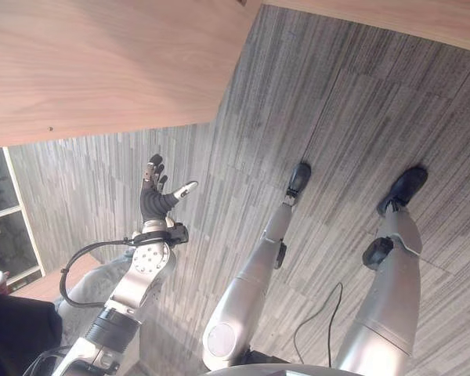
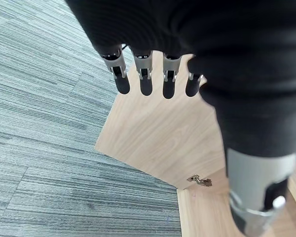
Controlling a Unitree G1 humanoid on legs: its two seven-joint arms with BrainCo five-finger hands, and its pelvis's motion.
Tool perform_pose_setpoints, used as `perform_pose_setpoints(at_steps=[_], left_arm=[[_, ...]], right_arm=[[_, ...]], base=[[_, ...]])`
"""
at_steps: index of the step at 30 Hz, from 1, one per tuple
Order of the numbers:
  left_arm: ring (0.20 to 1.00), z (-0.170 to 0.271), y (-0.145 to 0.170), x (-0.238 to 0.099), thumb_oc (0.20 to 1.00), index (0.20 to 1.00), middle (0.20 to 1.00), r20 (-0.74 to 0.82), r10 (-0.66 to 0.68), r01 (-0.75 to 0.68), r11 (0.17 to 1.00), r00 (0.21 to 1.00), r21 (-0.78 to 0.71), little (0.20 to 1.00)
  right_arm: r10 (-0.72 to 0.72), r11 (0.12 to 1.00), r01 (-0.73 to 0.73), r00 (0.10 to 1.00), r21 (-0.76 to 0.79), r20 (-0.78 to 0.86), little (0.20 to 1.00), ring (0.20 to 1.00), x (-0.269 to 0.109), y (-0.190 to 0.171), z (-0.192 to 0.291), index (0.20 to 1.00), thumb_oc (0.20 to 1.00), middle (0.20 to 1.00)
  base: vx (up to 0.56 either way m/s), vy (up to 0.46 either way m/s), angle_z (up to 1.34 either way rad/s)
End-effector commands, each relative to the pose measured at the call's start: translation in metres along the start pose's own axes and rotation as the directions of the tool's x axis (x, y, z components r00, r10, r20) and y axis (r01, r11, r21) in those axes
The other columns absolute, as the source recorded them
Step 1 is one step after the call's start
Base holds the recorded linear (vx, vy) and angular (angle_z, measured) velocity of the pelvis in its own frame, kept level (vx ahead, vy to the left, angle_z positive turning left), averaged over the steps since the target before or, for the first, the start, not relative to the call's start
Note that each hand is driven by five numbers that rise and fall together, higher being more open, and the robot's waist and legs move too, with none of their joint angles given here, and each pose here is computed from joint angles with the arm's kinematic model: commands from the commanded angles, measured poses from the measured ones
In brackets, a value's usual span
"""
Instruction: Put the empty folder in the office cabinet
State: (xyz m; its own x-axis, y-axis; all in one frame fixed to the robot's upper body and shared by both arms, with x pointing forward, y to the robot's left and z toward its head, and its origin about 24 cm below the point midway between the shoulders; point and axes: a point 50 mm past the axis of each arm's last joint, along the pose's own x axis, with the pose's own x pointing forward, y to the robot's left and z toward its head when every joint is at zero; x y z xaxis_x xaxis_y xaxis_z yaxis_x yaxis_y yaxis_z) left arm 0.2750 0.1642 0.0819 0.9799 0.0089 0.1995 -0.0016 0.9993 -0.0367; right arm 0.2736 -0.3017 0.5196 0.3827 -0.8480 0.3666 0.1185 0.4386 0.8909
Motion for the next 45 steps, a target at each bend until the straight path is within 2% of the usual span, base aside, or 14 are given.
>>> perform_pose_setpoints(at_steps=[1, 14, 24, 25, 26, 38, 45], left_arm=[[1.0, -0.018, 0.009, -0.024, 1.0, 1.0, 1.0, -0.071, 0.028, -0.027, 1.0, 0.997, 0.008, 1.0], [1.0, -0.013, 0.018, -0.023, 1.0, 1.0, 1.0, -0.057, 0.072, -0.072, 0.997, 0.996, -0.003, 1.0], [1.0, -0.013, 0.024, -0.026, 1.0, 1.0, 1.0, -0.064, 0.106, -0.107, 0.994, 0.992, -0.018, 1.0], [1.0, -0.014, 0.024, -0.026, 1.0, 1.0, 1.0, -0.066, 0.106, -0.108, 0.994, 0.992, -0.018, 1.0], [1.0, -0.014, 0.024, -0.026, 1.0, 1.0, 1.0, -0.066, 0.105, -0.106, 0.994, 0.992, -0.018, 1.0], [1.0, -0.01, 0.023, -0.023, 1.0, 1.0, 1.0, -0.043, 0.108, -0.109, 0.994, 0.993, -0.022, 1.0], [1.0, -0.013, 0.025, -0.022, 1.0, 1.0, 1.0, -0.062, 0.137, -0.139, 0.99, 0.989, -0.034, 1.0]], right_arm=[[0.062, 0.993, -0.045, 0.986, -0.109, 0.152, 1.0, 1.0, 0.012, -0.019, 0.014, 1.0, 1.0, 1.0], [0.023, 0.984, -0.031, 0.998, -0.175, -0.05, 1.0, 1.0, 0.019, -0.04, -0.019, 1.0, 1.0, 1.0], [0.047, 0.974, -0.059, 0.997, -0.22, -0.057, 1.0, 1.0, 0.017, -0.036, -0.021, 1.0, 1.0, 1.0], [0.051, 0.968, -0.062, 0.997, -0.243, -0.052, 0.878, 0.878, 0.018, -0.036, -0.02, 0.878, 0.878, 0.878], [0.058, 0.96, -0.068, 0.997, -0.272, -0.045, 0.2, 0.2, 0.018, -0.035, -0.02, 0.2, 0.2, 0.2], [0.069, 0.956, -0.087, 0.995, -0.28, -0.073, 0.2, 0.2, 0.015, -0.034, -0.028, 0.2, 0.2, 0.2], [0.007, 0.972, -0.027, 0.997, -0.234, -0.082, 0.2, 0.2, 0.008, -0.035, -0.038, 0.2, 0.2, 0.2]], base=[[0.0, 0.0, 0.0], [0.0, 0.02, -0.05], [0.0, 0.016, -0.05], [0.0, 0.0, 0.0], [0.0, 0.0, 0.0], [0.0, 0.008, 0.0], [0.0, 0.011, 0.0]])
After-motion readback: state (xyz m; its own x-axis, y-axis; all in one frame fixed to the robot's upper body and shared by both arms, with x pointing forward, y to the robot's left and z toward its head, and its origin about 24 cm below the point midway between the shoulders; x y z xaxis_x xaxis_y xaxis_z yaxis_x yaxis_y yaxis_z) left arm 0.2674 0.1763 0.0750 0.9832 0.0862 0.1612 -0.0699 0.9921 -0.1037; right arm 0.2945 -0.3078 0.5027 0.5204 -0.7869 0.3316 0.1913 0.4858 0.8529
